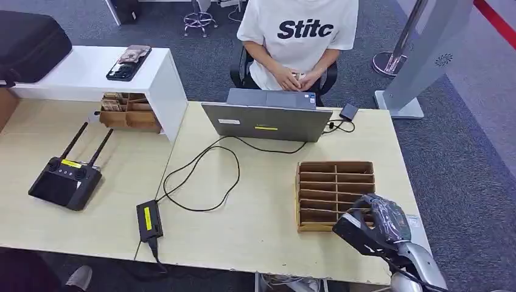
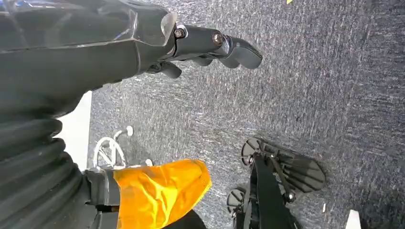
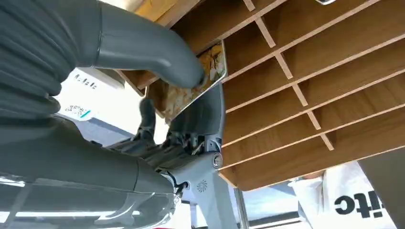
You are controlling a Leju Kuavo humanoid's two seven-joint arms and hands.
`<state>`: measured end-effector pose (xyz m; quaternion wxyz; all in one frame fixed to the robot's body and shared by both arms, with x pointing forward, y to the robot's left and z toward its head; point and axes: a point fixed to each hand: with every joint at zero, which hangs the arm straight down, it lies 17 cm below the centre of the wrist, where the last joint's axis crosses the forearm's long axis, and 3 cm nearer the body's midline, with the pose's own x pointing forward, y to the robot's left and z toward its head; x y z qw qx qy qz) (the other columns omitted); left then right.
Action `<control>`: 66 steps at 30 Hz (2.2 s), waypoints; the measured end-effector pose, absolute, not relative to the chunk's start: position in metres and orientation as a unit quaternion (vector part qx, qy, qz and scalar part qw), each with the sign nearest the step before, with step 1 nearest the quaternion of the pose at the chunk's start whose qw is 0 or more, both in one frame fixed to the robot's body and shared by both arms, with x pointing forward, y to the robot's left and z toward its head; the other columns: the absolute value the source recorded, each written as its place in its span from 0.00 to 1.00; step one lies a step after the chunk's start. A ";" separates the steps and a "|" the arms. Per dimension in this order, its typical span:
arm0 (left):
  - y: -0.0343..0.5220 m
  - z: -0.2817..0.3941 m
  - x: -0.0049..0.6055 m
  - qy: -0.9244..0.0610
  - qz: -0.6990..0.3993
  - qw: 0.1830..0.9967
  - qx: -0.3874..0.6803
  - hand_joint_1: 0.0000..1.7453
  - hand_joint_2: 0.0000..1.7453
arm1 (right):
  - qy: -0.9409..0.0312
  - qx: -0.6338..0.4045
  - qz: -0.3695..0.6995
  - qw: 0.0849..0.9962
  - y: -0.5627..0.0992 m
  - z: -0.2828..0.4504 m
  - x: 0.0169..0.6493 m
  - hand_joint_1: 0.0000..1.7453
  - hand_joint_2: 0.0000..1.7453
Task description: Pass the card to the sensor for recognition and then transmit it.
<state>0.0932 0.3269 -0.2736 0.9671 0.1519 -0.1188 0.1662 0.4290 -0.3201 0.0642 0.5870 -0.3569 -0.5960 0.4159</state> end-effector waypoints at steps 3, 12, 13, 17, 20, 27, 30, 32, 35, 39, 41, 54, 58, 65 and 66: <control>0.327 -0.274 0.093 -0.119 0.166 0.967 0.152 0.00 1.00 | -0.595 -0.357 0.416 0.588 -0.320 0.063 0.429 0.86 1.00; 0.327 -0.274 0.093 -0.119 0.166 0.967 0.152 0.00 1.00 | -0.596 -0.358 0.415 0.586 -0.321 0.064 0.429 0.88 1.00; 0.327 -0.274 0.093 -0.119 0.166 0.967 0.152 0.00 1.00 | -0.597 -0.359 0.415 0.585 -0.320 0.065 0.429 0.88 1.00; 0.327 -0.273 0.094 -0.120 0.166 0.967 0.152 0.00 1.00 | -0.611 -0.368 0.409 0.569 -0.319 0.080 0.432 0.88 1.00; 0.327 -0.273 0.094 -0.120 0.166 0.967 0.152 0.00 1.00 | -0.626 -0.380 0.402 0.550 -0.316 0.100 0.434 0.86 1.00; 0.327 -0.273 0.094 -0.121 0.166 0.967 0.152 0.00 1.00 | -0.659 -0.410 0.382 0.502 -0.311 0.154 0.439 0.87 1.00; 0.327 -0.273 0.094 -0.121 0.166 0.967 0.152 0.00 1.00 | -0.673 -0.422 0.372 0.480 -0.308 0.179 0.444 0.89 1.00; 0.326 -0.273 0.094 -0.121 0.166 0.967 0.151 0.00 1.00 | -0.683 -0.427 0.365 0.468 -0.307 0.195 0.448 0.93 1.00; 0.326 -0.273 0.095 -0.122 0.164 0.967 0.149 0.00 1.00 | -0.690 -0.433 0.358 0.456 -0.305 0.210 0.452 0.95 1.00; 0.325 -0.273 0.096 -0.124 0.157 0.969 0.146 0.00 1.00 | -0.703 -0.432 0.356 0.439 -0.297 0.231 0.465 1.00 1.00; 0.324 -0.273 0.099 -0.127 0.154 0.969 0.144 0.00 1.00 | -0.708 -0.430 0.356 0.432 -0.294 0.245 0.479 0.99 1.00; 0.325 -0.272 0.109 -0.141 0.114 0.974 0.136 0.00 1.00 | -0.670 -0.436 0.384 0.462 -0.300 0.294 0.598 1.00 1.00; 0.324 -0.271 0.111 -0.143 0.105 0.975 0.135 0.00 1.00 | -0.648 -0.445 0.391 0.479 -0.306 0.298 0.620 0.99 1.00; 0.326 -0.271 0.112 -0.145 0.097 0.975 0.136 0.00 1.00 | -0.632 -0.444 0.397 0.496 -0.306 0.295 0.637 1.00 1.00; 0.326 -0.271 0.111 -0.144 0.097 0.975 0.137 0.00 1.00 | -0.632 -0.443 0.397 0.497 -0.306 0.294 0.638 1.00 1.00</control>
